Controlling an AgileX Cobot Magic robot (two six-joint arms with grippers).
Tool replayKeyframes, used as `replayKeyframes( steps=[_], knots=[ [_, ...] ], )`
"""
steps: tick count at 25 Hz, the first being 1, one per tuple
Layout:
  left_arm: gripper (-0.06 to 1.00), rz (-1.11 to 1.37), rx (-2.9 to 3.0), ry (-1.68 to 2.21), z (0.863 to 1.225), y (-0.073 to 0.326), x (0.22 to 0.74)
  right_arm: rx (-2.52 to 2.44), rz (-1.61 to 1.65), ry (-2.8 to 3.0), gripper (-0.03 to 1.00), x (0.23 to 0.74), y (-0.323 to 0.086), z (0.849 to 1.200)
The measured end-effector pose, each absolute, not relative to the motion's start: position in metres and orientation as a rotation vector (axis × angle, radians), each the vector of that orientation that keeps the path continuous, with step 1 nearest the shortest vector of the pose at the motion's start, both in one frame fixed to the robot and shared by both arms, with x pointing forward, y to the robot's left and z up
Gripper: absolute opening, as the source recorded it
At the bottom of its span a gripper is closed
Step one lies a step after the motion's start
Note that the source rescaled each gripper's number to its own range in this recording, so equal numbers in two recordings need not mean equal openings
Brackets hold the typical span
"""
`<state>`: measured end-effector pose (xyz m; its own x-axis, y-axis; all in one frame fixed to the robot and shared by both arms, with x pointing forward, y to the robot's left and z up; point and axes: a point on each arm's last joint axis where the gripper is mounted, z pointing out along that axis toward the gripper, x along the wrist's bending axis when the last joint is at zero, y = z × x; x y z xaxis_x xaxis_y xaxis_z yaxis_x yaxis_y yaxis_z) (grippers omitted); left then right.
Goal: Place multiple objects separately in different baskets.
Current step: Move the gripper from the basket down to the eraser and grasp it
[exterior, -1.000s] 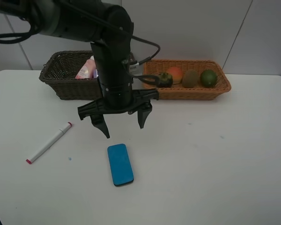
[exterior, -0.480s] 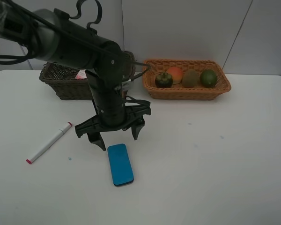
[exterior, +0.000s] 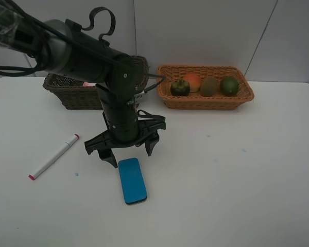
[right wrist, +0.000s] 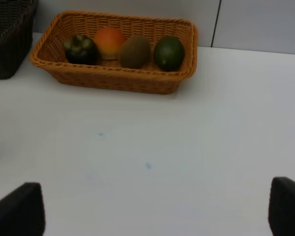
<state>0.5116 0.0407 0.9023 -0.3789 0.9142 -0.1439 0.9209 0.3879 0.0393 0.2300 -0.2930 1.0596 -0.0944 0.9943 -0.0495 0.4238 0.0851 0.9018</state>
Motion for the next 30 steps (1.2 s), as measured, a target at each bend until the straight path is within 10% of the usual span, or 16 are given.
replayKeyframes(
  steps=[30],
  knots=[
    [0.92,-0.063,1.677,2.548,0.863,0.049,0.503,1.431,0.975,1.624,0.99,0.230,-0.293,1.060]
  ],
)
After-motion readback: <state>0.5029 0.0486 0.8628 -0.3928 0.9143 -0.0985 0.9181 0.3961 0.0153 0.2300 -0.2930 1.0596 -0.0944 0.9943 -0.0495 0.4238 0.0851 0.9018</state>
